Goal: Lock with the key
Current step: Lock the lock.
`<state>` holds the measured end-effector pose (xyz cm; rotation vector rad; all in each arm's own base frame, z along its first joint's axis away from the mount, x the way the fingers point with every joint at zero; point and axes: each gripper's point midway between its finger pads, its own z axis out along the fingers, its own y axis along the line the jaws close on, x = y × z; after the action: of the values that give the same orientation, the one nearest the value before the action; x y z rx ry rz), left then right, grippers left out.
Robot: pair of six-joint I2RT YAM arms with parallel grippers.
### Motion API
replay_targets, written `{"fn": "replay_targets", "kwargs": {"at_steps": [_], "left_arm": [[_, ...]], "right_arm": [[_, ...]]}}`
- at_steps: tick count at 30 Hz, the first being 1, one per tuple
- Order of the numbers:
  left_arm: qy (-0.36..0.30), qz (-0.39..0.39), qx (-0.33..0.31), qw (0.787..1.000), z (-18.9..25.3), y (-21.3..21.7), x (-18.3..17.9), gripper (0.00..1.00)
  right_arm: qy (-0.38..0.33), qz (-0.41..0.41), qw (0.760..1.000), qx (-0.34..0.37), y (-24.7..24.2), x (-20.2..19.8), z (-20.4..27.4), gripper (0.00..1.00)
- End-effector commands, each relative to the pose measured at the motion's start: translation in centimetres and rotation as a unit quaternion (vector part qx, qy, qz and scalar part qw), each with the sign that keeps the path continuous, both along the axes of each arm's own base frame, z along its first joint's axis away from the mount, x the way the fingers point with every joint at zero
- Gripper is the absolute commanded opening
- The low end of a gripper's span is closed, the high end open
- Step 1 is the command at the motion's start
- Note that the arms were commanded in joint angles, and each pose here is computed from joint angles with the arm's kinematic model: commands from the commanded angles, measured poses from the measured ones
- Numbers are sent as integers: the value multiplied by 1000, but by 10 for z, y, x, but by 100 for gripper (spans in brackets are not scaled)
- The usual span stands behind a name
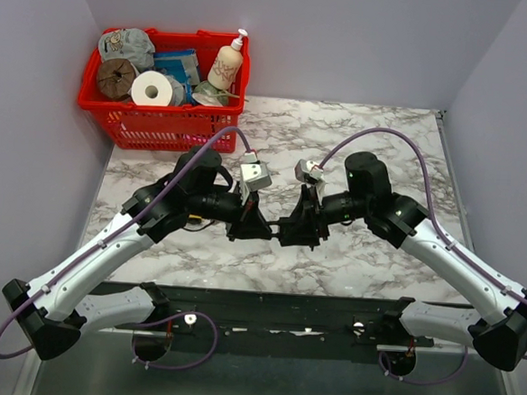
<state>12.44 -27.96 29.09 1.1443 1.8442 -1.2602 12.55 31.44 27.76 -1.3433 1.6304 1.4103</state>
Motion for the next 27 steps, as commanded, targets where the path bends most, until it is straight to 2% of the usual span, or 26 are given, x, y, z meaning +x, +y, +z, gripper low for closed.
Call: {"fn": "replay_targets", "kwargs": {"at_steps": [1, 7, 10, 12, 13, 16, 22, 27], "left_arm": [[-158, 3, -198, 967, 108, -62, 36, 0], [-133, 0, -192, 972, 92, -65, 31, 0], [-148, 13, -183, 972, 95, -52, 39, 0], [-184, 11, -167, 968, 96, -42, 41, 0], [-178, 7, -142, 974, 84, -37, 39, 0], [-207, -7, -110, 972, 74, -23, 36, 0], [-301, -46, -44, 951, 60, -4, 36, 0], [-354, -80, -9, 932, 63, -2, 43, 0]], "right_arm": [[-23, 102, 990, 98, 37, -35, 48, 1], [-27, 103, 989, 105, 37, -35, 50, 1], [-35, 101, 990, 93, 30, -37, 42, 1], [-30, 96, 992, 73, 22, -39, 30, 1], [-47, 97, 992, 71, 19, -38, 26, 1], [-62, 87, 993, 46, 8, -36, 11, 1], [-75, 90, 993, -9, -7, -37, -11, 11], [-71, 93, 992, -51, -12, -34, -27, 15]]}}
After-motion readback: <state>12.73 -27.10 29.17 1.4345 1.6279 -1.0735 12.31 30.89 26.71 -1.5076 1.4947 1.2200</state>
